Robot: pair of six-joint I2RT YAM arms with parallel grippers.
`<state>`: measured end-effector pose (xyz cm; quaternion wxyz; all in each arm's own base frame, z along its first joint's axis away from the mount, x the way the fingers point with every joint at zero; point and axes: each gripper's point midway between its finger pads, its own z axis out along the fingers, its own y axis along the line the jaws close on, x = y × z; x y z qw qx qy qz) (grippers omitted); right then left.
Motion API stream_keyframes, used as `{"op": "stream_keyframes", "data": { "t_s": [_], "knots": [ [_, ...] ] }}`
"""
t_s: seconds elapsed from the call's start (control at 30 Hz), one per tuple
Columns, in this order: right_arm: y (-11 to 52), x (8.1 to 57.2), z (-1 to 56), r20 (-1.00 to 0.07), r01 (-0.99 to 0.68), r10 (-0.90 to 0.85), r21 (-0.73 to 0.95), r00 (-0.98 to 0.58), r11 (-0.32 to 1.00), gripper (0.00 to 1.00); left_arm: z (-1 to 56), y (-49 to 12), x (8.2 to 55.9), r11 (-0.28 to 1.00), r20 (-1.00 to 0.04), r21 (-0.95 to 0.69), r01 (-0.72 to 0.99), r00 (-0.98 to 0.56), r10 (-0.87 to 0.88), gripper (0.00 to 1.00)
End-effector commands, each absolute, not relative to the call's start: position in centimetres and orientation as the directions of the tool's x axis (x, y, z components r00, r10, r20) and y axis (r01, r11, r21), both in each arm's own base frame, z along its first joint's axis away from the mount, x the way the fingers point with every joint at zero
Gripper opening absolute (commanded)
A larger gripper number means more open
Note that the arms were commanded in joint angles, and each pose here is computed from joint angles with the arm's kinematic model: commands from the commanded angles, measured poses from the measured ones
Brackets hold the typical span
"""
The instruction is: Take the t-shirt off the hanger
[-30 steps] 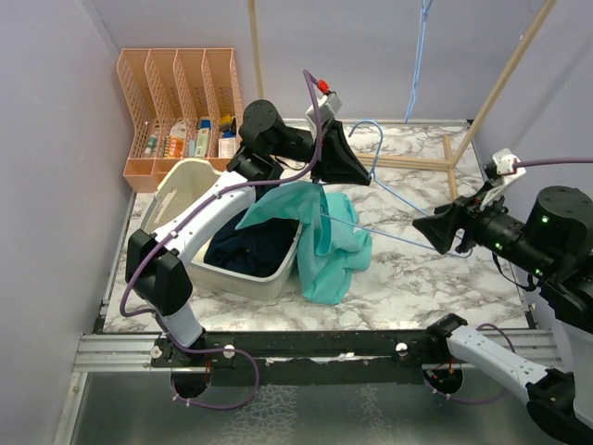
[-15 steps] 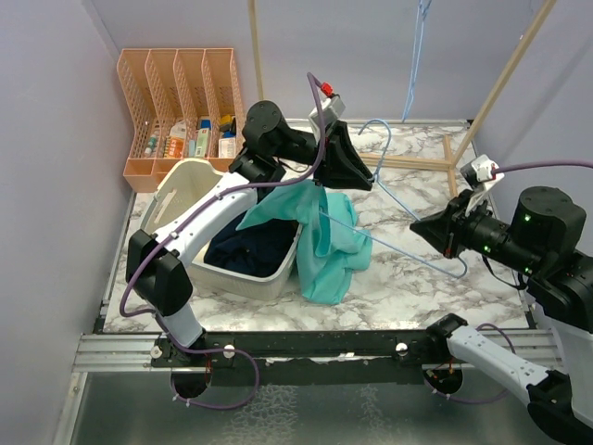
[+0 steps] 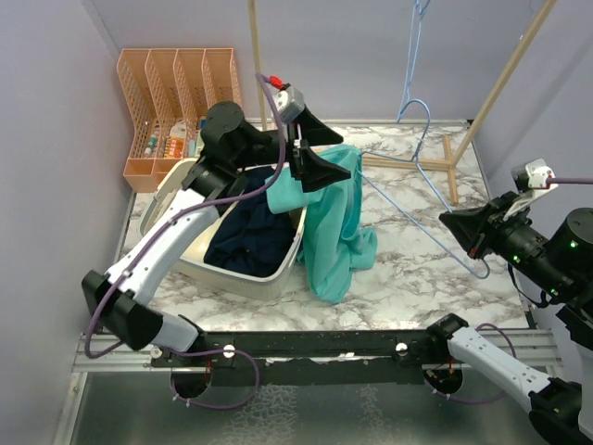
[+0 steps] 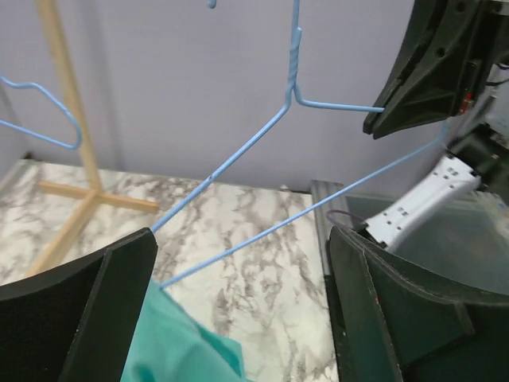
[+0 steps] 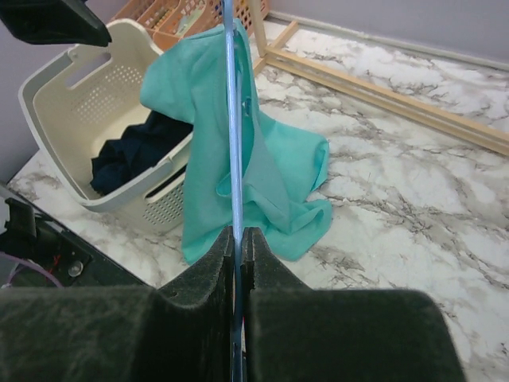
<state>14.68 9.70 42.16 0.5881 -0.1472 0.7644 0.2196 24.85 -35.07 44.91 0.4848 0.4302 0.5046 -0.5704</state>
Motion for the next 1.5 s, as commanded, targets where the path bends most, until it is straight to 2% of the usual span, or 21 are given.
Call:
{"op": "stream_keyframes", "data": {
  "t_s": [0.0,0.13,0.27,0.63,0.9,1.07,1.27,1.47],
  "knots": [
    [8.4,15.3,46.0,-0.983,-0.424,0.111,0.165,-0.149,0.890,0.01,45.2,-31.9,26.3,0.263,-0.991,-0.073,0.962,-0.040,-0.127,0.94],
    [11.2,16.0,43.5,-0.957,-0.512,0.026,0.177,-0.287,0.841,0.01,43.2,-30.0,26.0,0.358,-0.996,-0.059,0.932,-0.030,-0.086,0.95],
    [13.1,17.7,39.7,-0.906,-0.526,-0.053,0.195,-0.419,0.828,0.01,40.4,-28.4,25.2,0.408,-0.998,-0.064,0.911,-0.056,-0.032,0.94],
    [11.6,18.9,40.2,-0.888,-0.434,-0.070,0.153,-0.455,0.888,0.01,35.9,-25.6,23.8,0.507,-0.995,-0.097,0.857,-0.101,-0.019,0.93],
    [9.2,18.0,45.0,-0.939,-0.344,0.054,0.177,-0.340,0.922,0.01,33.9,-25.3,24.4,0.536,-0.992,-0.116,0.836,-0.121,-0.026,0.92],
    [9.9,18.1,47.9,-0.966,-0.398,0.117,0.203,-0.231,0.895,0.01,32.3,-25.4,24.4,0.541,-0.989,-0.141,0.829,-0.147,-0.033,0.90],
    [10.4,21.2,50.6,-0.972,-0.357,0.205,0.234,-0.117,0.904,0.01,31.8,-25.6,24.0,0.522,-0.988,-0.148,0.840,-0.151,-0.037,0.90],
    [10.9,26.9,52.7,-0.969,-0.262,0.248,0.237,0.010,0.936,0.01,31.8,-25.2,23.8,0.528,-0.989,-0.146,0.837,-0.143,-0.047,0.90]
  ]
}}
